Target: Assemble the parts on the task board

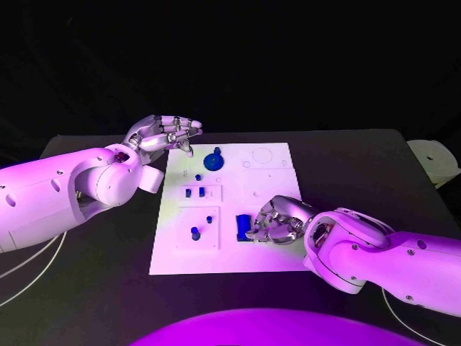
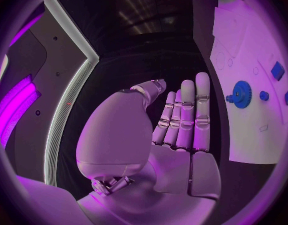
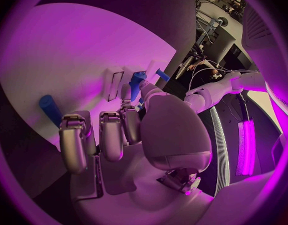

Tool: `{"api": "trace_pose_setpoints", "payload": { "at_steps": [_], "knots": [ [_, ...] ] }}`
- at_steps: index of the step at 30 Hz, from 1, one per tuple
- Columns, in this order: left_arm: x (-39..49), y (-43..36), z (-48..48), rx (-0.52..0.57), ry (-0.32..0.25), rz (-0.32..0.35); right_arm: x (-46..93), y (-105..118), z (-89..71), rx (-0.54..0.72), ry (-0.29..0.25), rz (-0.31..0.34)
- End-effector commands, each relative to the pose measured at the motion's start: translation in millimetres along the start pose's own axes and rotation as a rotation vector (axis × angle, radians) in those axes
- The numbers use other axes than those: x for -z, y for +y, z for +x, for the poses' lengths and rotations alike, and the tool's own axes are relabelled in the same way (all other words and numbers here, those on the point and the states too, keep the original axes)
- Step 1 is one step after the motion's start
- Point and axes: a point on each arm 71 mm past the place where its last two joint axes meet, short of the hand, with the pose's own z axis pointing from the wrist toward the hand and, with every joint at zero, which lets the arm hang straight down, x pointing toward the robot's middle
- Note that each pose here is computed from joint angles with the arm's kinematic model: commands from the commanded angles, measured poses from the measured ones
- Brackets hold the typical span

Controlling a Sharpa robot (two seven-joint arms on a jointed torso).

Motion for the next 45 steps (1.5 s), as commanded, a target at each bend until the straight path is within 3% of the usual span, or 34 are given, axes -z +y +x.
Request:
{"api": "trace_pose_setpoints", "payload": {
  "at_steps": [1, 9, 15, 22, 26, 32, 38, 45],
  "knots": [
    [-0.4, -0.9, 2.1, 0.009, 0.015, 0.007, -1.7, 1.0, 1.9, 0.019, 0.011, -0.006],
    [-0.1, -0.6, 1.4, 0.009, 0.015, 0.003, 0.7, 0.3, 0.4, 0.013, 0.005, -0.022],
    [0.3, -0.6, 0.7, 0.008, 0.012, 0.003, 11.1, -4.1, -7.6, -0.017, -0.049, -0.042],
    [0.6, -0.5, 0.6, 0.007, 0.011, 0.004, 28.4, -17.4, -33.1, -0.021, -0.152, -0.054],
    [0.8, -1.1, 0.8, 0.009, 0.008, 0.013, 36.1, -38.2, -50.1, 0.048, -0.179, -0.012],
    [1.4, -1.9, 0.4, 0.011, 0.006, 0.023, 46.4, -61.8, -63.0, 0.140, -0.212, 0.038],
    [1.2, -2.1, 1.6, 0.013, 0.010, 0.025, 50.7, -73.4, -59.7, 0.185, -0.213, 0.076],
    [1.1, -1.9, 1.8, 0.014, 0.013, 0.023, 43.9, -74.7, -46.8, 0.204, -0.179, 0.109]
  ]
}}
